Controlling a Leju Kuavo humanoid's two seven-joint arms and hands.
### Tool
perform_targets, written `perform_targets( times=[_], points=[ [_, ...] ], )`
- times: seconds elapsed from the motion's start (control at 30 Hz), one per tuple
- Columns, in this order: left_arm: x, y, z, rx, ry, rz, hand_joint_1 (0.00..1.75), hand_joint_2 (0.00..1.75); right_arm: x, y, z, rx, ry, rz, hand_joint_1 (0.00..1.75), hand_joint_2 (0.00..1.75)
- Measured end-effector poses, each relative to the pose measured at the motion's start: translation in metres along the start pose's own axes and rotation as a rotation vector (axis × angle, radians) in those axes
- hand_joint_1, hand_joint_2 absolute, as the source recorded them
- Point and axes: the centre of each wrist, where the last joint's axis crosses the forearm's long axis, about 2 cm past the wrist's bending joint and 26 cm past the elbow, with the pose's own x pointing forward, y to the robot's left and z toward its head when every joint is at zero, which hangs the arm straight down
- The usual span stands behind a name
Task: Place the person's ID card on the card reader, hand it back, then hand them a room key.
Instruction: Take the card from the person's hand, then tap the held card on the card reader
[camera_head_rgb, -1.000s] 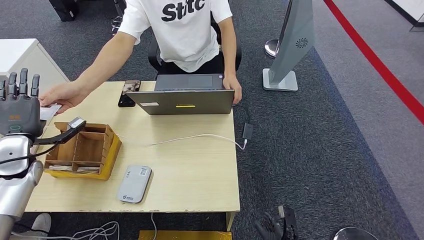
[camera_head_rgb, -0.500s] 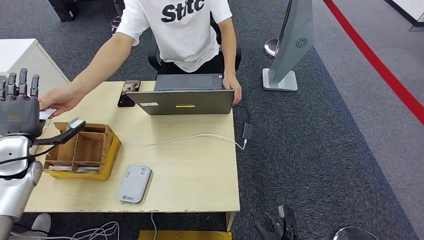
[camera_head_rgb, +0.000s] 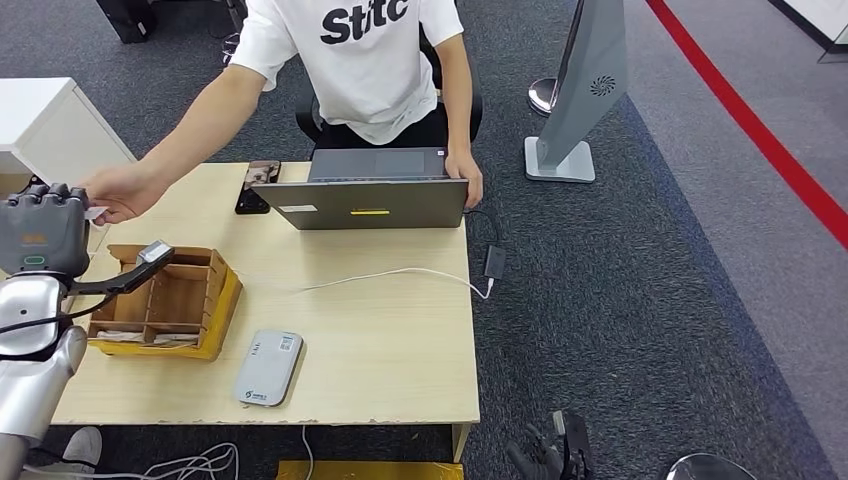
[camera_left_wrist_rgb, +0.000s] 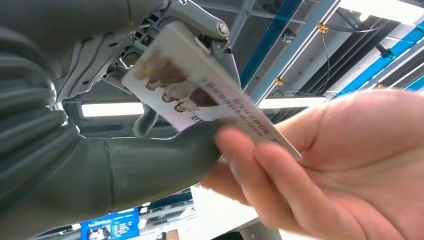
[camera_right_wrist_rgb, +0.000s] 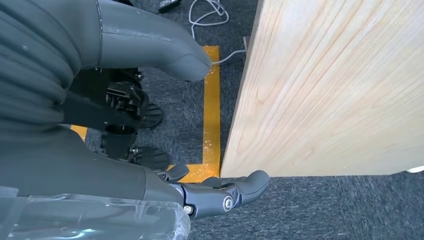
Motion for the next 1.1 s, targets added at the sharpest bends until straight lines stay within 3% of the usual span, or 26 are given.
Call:
perform_targets(
  times=[0.3, 0.43, 0.5, 0.57, 0.7, 0.77, 0.9, 1.1],
  points=[
    [0.000, 0.001, 0.000, 0.011, -0.001, 0.003, 1.75, 1.75, 0.000, 0.000, 0.000, -0.006, -0.001, 0.013, 0.00, 1.75],
    [0.009, 0.006, 0.003, 0.048, -0.059, 0.025, 1.75, 1.75, 0.000, 0.001, 0.000, -0.014, -0.006, 0.018, 0.00, 1.75],
    [0.029, 0.015, 0.009, 0.064, -0.127, 0.055, 1.75, 1.75, 0.000, 0.001, 0.000, -0.023, -0.011, 0.017, 0.00, 1.75],
    [0.062, 0.028, 0.019, 0.075, -0.208, 0.090, 1.75, 1.75, 0.000, 0.001, 0.000, -0.034, -0.020, 0.014, 0.00, 1.75],
    [0.137, 0.053, 0.058, 0.101, -0.401, 0.156, 1.75, 1.75, -0.001, 0.000, 0.000, -0.046, -0.031, 0.010, 0.00, 1.75],
    [0.160, 0.062, 0.075, 0.115, -0.470, 0.186, 1.75, 1.75, -0.002, 0.000, 0.001, -0.049, -0.029, 0.009, 0.00, 1.75],
    [0.180, 0.071, 0.093, 0.137, -0.540, 0.216, 1.75, 1.75, -0.005, -0.001, 0.003, -0.052, -0.024, 0.008, 0.00, 1.75],
    [0.195, 0.076, 0.109, 0.146, -0.650, 0.233, 1.75, 1.75, -0.005, -0.001, 0.004, -0.055, -0.024, 0.007, 0.00, 1.75]
  ],
)
